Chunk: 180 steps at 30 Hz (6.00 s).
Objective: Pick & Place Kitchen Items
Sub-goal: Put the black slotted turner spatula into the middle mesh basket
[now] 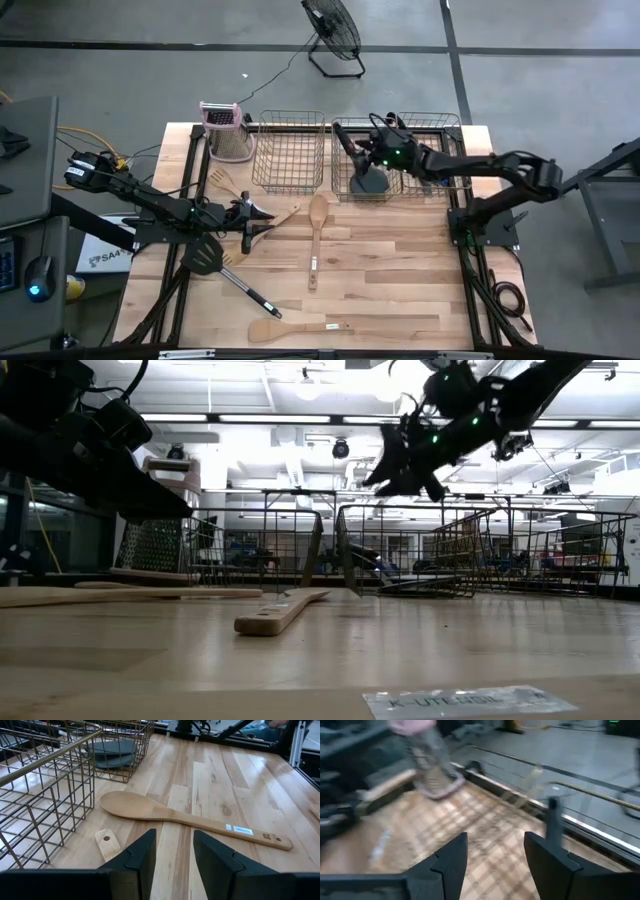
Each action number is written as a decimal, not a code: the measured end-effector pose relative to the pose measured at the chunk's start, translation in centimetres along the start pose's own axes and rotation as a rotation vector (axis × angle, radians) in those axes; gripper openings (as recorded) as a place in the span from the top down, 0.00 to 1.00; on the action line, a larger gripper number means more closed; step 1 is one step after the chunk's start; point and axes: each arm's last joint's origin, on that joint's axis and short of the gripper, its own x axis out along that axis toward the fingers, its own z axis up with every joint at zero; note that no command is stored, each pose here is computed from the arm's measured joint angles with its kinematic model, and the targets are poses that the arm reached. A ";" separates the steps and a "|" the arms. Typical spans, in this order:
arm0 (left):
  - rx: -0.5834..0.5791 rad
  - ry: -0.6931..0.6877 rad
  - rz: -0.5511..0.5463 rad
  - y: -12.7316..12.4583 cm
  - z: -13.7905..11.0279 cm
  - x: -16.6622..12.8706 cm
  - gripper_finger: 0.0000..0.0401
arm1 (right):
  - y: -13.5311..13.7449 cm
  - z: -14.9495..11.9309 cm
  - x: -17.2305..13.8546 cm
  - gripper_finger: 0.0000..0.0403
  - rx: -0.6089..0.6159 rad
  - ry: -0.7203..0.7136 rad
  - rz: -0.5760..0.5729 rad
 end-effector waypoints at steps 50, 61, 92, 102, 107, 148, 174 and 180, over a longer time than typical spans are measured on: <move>-0.010 0.000 0.000 0.0 0.0 0.0 0.68 | 4.1 -7.0 -12.7 0.55 -0.082 -0.125 0.505; -0.039 -0.009 0.010 0.0 0.1 0.0 0.68 | 4.3 -7.4 -12.8 0.55 -0.120 -0.105 0.497; -0.013 0.679 -0.172 -2.9 7.1 -0.1 0.68 | 4.2 -7.6 -12.8 0.55 -0.098 -0.087 0.483; 0.069 0.776 -0.350 -5.9 6.1 -1.7 0.68 | 4.2 -7.6 -12.8 0.55 -0.098 -0.086 0.483; 0.105 0.800 -0.362 -7.6 5.3 -2.5 0.68 | 4.2 -7.6 -12.8 0.55 -0.099 -0.086 0.483; 0.570 0.998 -0.374 -11.8 -1.7 -2.4 0.47 | 4.2 -7.6 -12.8 0.55 -0.099 -0.085 0.483; 0.629 0.974 -0.419 -12.3 -1.9 -1.9 0.83 | 4.2 -7.6 -12.8 0.55 -0.100 -0.084 0.482; 0.565 0.900 -0.405 -13.9 0.2 -1.3 0.83 | 4.2 -7.6 -12.8 0.55 -0.101 -0.082 0.481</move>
